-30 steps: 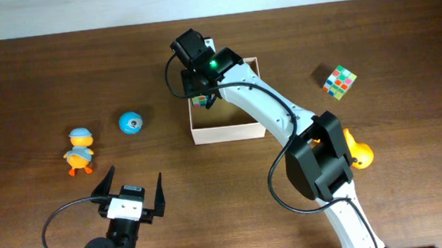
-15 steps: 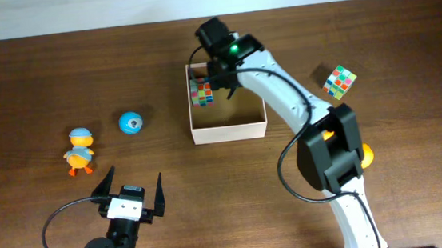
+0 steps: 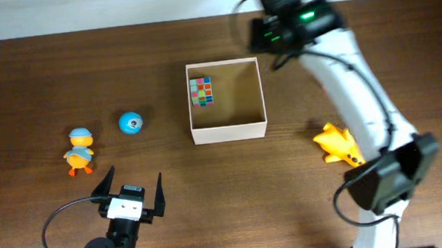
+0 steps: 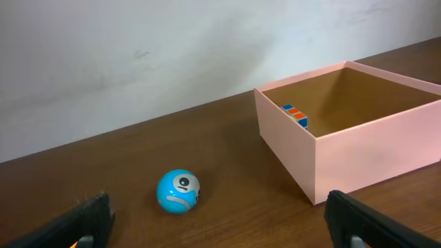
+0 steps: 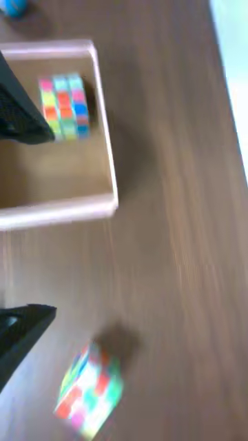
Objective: Pack container
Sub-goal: 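Lower the cube into the box and open the right gripper, then move the right gripper to the second Rubik's cube and grasp it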
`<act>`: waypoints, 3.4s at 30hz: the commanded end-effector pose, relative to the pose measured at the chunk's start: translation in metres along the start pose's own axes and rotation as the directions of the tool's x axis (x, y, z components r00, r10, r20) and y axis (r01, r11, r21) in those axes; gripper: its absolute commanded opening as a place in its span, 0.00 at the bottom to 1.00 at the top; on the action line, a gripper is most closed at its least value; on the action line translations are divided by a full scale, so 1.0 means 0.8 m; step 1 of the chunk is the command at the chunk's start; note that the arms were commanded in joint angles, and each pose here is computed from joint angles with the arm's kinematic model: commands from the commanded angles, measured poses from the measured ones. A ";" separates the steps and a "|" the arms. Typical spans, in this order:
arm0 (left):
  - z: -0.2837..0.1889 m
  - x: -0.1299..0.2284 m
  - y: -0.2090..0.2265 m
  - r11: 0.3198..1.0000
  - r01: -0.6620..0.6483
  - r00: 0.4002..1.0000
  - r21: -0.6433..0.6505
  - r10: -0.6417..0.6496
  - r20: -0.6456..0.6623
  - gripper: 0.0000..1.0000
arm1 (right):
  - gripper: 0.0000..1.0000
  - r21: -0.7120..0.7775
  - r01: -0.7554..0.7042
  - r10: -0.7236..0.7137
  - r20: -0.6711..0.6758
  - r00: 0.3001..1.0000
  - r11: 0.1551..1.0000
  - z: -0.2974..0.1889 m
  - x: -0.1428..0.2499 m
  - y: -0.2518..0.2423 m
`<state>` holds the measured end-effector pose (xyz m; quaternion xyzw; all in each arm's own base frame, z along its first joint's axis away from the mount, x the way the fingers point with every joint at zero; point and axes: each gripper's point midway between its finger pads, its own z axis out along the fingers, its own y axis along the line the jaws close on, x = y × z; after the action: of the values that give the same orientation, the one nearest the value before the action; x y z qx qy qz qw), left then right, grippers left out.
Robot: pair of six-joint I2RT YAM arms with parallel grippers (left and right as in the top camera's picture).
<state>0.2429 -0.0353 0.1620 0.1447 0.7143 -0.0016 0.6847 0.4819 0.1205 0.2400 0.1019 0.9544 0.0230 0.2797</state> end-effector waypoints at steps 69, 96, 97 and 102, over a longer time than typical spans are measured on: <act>0.000 0.002 0.002 1.000 -0.013 1.000 -0.009 0.013 0.001 0.99 | 0.87 0.356 -0.419 0.535 -0.345 0.771 0.835 0.240 0.097 -0.253; 0.000 0.002 0.002 1.000 -0.013 1.000 -0.010 0.013 0.001 0.99 | 0.59 0.345 -0.373 0.498 -0.427 0.755 0.861 0.261 0.124 -0.249; 0.000 0.002 0.002 1.000 -0.013 1.000 -0.009 0.013 0.001 0.99 | 0.58 0.341 -0.366 0.490 -0.430 0.758 0.866 0.261 0.124 -0.249; 0.000 0.002 0.002 1.000 -0.013 1.000 -0.010 0.013 0.001 0.99 | 0.56 0.323 -0.330 0.451 -0.452 0.770 0.887 0.257 0.125 -0.249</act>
<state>0.2429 -0.0353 0.1620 0.1447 0.7143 -0.0016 0.6847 0.4792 -0.0573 0.0016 0.3395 0.9406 -0.0004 0.0038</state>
